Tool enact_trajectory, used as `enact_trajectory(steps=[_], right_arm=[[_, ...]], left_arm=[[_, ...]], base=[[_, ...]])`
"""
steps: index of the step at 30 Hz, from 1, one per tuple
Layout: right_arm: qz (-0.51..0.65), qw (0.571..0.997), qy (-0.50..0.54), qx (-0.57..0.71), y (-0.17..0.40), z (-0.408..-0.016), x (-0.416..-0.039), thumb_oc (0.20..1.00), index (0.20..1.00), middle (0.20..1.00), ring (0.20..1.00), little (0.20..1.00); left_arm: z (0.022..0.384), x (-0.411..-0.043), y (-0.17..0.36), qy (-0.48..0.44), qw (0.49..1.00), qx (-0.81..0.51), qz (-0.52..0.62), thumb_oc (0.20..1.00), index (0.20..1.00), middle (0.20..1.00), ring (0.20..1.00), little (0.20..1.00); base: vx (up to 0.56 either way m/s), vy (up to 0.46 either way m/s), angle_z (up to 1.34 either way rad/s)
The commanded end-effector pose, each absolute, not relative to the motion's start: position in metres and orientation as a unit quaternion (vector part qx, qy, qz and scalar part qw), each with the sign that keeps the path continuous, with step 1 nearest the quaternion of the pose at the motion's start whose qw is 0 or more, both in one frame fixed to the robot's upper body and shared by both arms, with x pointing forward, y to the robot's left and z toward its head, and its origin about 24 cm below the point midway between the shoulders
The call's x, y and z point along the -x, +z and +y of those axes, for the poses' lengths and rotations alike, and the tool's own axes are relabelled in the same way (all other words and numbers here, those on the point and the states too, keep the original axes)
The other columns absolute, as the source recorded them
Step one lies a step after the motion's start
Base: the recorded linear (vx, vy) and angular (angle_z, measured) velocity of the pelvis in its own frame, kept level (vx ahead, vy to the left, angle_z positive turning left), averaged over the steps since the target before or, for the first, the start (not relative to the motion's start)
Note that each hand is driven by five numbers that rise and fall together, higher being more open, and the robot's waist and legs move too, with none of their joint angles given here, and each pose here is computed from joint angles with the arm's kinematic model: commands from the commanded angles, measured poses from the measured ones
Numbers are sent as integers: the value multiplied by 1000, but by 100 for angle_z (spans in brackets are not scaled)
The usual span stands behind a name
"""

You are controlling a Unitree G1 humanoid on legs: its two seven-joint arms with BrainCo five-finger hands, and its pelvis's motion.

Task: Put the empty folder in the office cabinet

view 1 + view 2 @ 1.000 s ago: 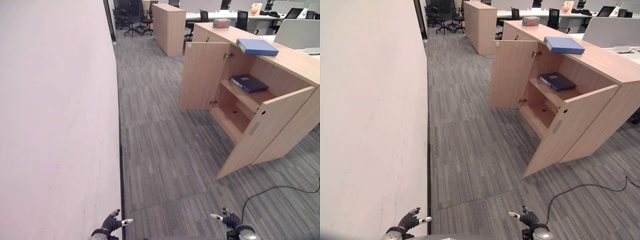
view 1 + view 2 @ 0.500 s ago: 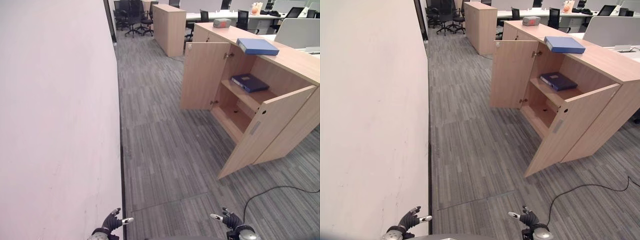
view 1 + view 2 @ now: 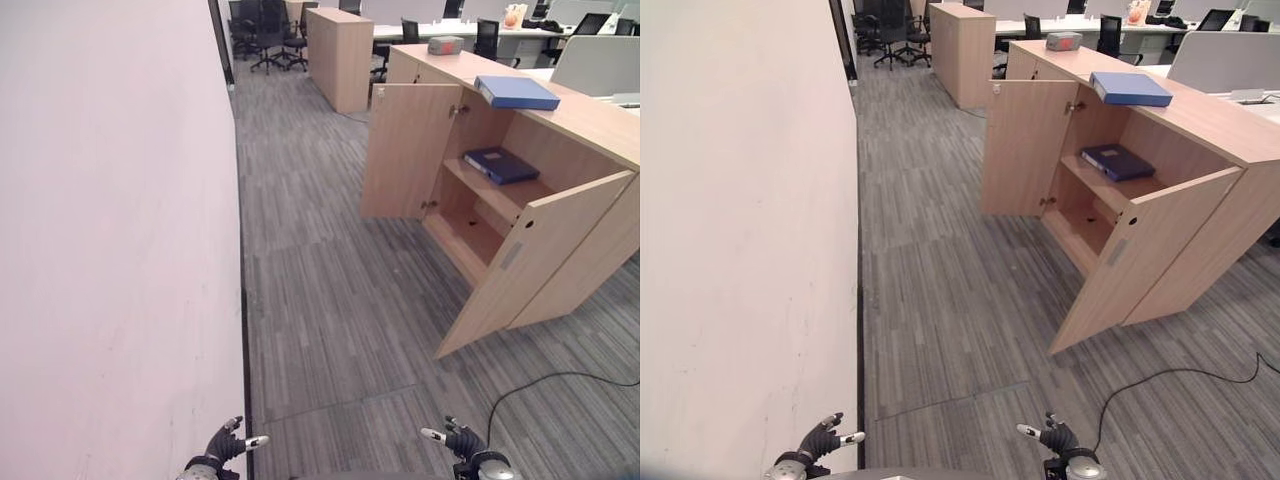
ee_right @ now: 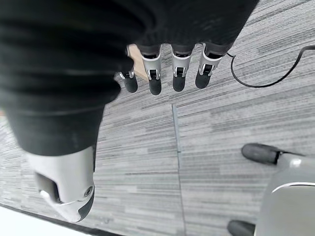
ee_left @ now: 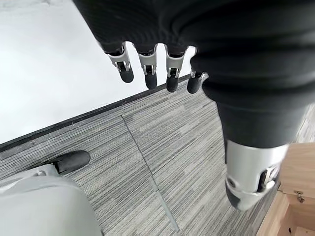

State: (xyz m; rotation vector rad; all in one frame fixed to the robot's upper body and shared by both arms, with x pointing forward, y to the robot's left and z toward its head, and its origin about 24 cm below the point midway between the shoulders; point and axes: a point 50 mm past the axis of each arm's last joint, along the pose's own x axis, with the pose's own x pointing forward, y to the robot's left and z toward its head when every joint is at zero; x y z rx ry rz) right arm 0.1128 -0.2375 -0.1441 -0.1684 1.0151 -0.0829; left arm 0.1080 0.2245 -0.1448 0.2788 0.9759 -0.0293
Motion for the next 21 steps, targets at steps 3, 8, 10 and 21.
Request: enact_trajectory(steps=[3, 8, 10, 21], right_arm=[[449, 888, -39, 88, -134, -240, -143, 1000, 1000, 1000, 1000, 1000], [445, 890, -39, 92, -132, -245, -144, 1000, 1000, 1000, 1000, 1000], [442, 891, -45, 89, -130, -248, -145, 1000, 1000, 1000, 1000, 1000], [440, 891, -75, 84, -126, -260, -154, 1000, 1000, 1000, 1000, 1000]], left_arm=[[226, -152, -131, -2, 901, -130, 414, 1000, 1000, 1000, 1000, 1000], [228, -156, -127, 1, 905, -128, 407, 1000, 1000, 1000, 1000, 1000], [229, -157, -126, 3, 906, -124, 404, 1000, 1000, 1000, 1000, 1000], [240, -166, -120, 27, 910, -129, 393, 1000, 1000, 1000, 1000, 1000]], base=[[48, -88, 3], [13, -135, -1], [-16, -158, -2], [237, -13, 1]])
